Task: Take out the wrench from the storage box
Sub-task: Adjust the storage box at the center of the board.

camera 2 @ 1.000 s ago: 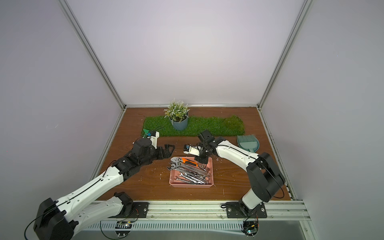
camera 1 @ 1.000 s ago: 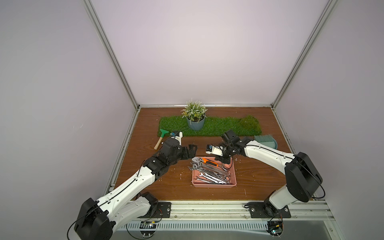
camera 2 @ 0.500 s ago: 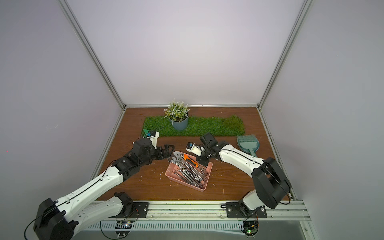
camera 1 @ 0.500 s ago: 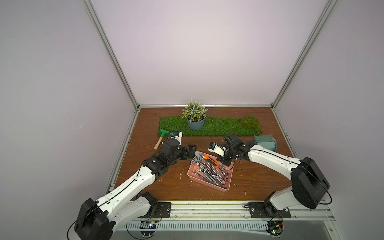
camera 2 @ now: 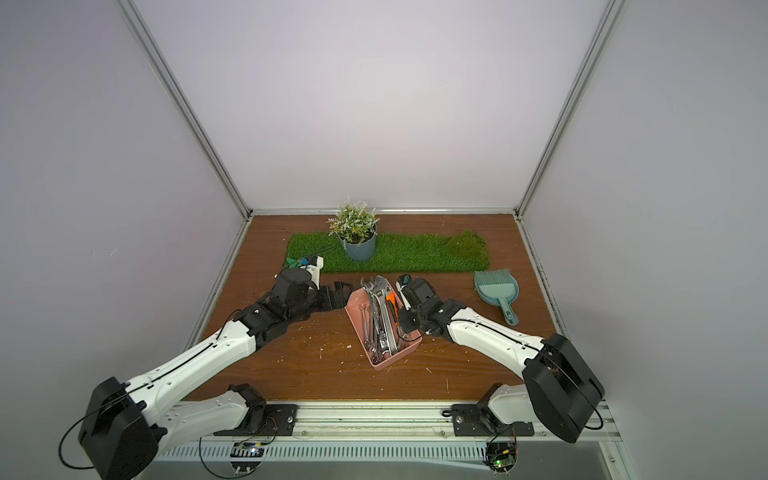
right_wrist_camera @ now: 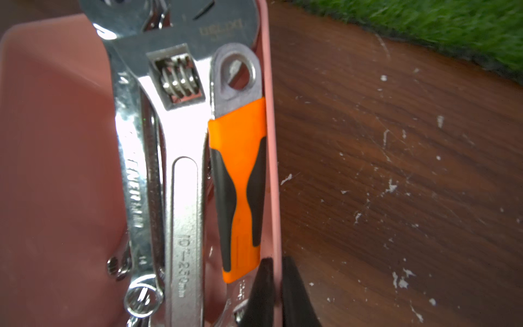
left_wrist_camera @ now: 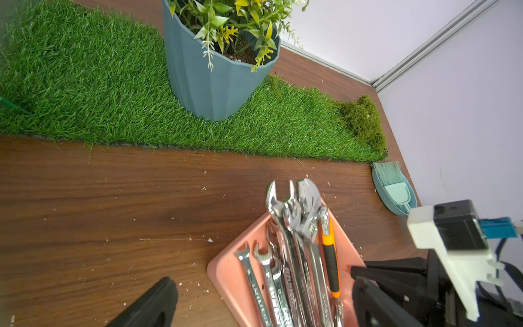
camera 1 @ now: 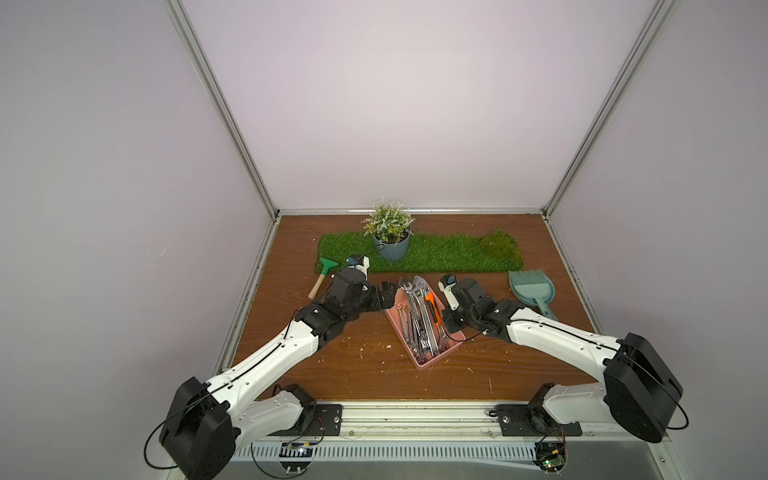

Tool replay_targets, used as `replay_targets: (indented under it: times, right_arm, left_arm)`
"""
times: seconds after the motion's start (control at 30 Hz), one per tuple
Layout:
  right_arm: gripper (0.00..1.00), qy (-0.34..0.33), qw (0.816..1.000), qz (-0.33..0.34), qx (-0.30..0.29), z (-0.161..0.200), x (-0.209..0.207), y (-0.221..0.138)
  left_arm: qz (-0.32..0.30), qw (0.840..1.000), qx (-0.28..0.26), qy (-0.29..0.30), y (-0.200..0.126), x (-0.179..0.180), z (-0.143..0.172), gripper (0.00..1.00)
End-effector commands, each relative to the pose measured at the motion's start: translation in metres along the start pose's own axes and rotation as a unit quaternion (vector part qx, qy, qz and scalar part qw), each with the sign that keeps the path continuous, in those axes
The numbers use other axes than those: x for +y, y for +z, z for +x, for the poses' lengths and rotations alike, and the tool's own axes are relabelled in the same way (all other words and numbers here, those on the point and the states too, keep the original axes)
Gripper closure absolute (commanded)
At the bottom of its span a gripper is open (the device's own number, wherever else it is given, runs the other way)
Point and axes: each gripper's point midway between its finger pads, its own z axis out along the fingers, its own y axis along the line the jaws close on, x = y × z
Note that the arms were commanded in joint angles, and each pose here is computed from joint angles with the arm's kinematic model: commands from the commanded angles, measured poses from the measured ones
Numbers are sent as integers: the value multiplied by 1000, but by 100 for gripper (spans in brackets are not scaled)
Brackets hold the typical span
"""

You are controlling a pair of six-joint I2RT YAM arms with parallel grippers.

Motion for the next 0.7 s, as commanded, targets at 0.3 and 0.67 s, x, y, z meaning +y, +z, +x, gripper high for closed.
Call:
replay_targets:
  times: [0.3, 0.67]
  right_arm:
    - [100, 266, 948, 135, -112, -31, -17, -5]
    - [100, 212, 961, 133, -116, -40, -9, 2]
  left_arm:
    - [-3, 1000, 5, 25, 12, -8, -13, 1]
    - [-12, 997, 24, 72, 29, -12, -17, 7]
